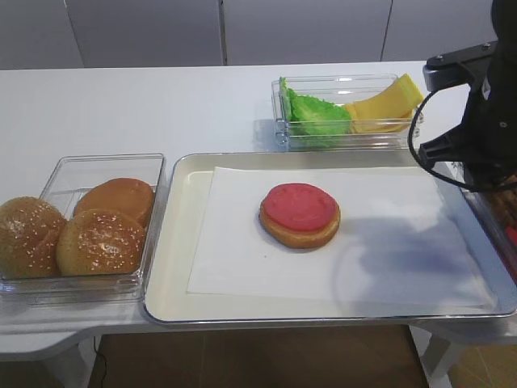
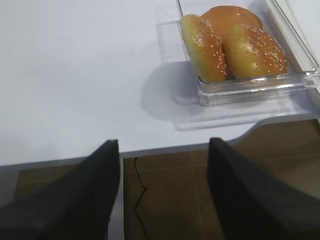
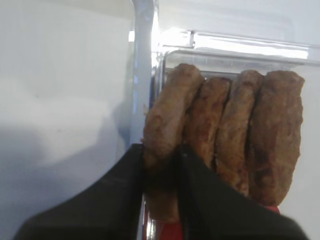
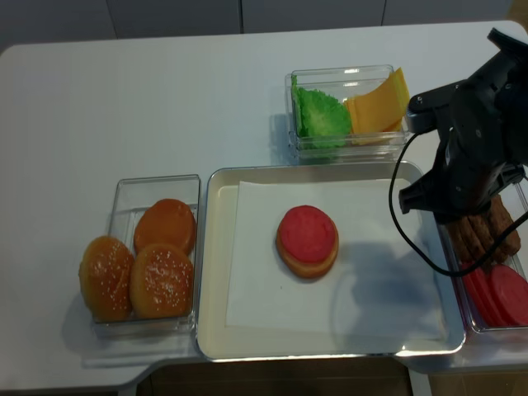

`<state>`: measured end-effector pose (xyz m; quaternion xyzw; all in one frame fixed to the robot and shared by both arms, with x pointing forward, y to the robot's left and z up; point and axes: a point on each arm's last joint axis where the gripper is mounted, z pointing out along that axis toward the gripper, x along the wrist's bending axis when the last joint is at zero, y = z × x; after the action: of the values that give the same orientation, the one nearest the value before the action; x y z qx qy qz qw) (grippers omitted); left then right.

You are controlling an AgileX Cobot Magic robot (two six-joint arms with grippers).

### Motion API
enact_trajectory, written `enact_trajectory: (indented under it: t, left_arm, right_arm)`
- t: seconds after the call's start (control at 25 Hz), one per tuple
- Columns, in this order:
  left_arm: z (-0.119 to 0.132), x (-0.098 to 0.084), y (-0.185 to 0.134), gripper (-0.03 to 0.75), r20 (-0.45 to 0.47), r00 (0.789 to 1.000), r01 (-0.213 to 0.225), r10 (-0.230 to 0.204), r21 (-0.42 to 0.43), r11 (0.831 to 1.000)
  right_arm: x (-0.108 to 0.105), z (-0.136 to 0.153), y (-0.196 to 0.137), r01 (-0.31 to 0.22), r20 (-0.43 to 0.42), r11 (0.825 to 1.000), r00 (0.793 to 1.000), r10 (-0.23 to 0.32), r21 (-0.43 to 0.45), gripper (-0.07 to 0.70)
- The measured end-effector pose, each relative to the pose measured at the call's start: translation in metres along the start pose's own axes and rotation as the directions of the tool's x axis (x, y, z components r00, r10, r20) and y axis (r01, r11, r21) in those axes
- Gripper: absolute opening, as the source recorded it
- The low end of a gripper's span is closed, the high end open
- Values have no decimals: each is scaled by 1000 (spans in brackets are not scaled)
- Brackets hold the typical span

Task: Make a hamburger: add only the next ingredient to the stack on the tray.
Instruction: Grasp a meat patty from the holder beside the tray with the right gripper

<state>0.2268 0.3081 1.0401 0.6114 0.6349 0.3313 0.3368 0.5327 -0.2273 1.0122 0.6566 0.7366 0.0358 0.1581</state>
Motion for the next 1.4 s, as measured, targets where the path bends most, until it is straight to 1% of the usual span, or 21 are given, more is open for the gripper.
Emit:
enact_trajectory:
  t: [0.04,0.52,0.72,1.08,1.4]
  left_arm:
    - [0,0,0,415,0,1000,0,0,0,1000]
    - [0,0,0,415,0,1000,0,0,0,1000]
    - [0,0,0,415,0,1000,0,0,0,1000]
    - [0,0,0,415,0,1000,0,0,0,1000]
    - [0,0,0,415,0,1000,0,0,0,1000]
  right_arm:
    - [0,0,0,0,0,1000,1000,0,0,148]
    - [0,-1,0,-10,2,1000,1000,10,1,146]
    - [-2,-7,-1,-29,-5,999,1000,29,-15,145]
    - [-5,-44,7,-92,-66,992,994,87,-83,138]
    - [-12,-74,4,-121,-95,981,990,108,-150,138]
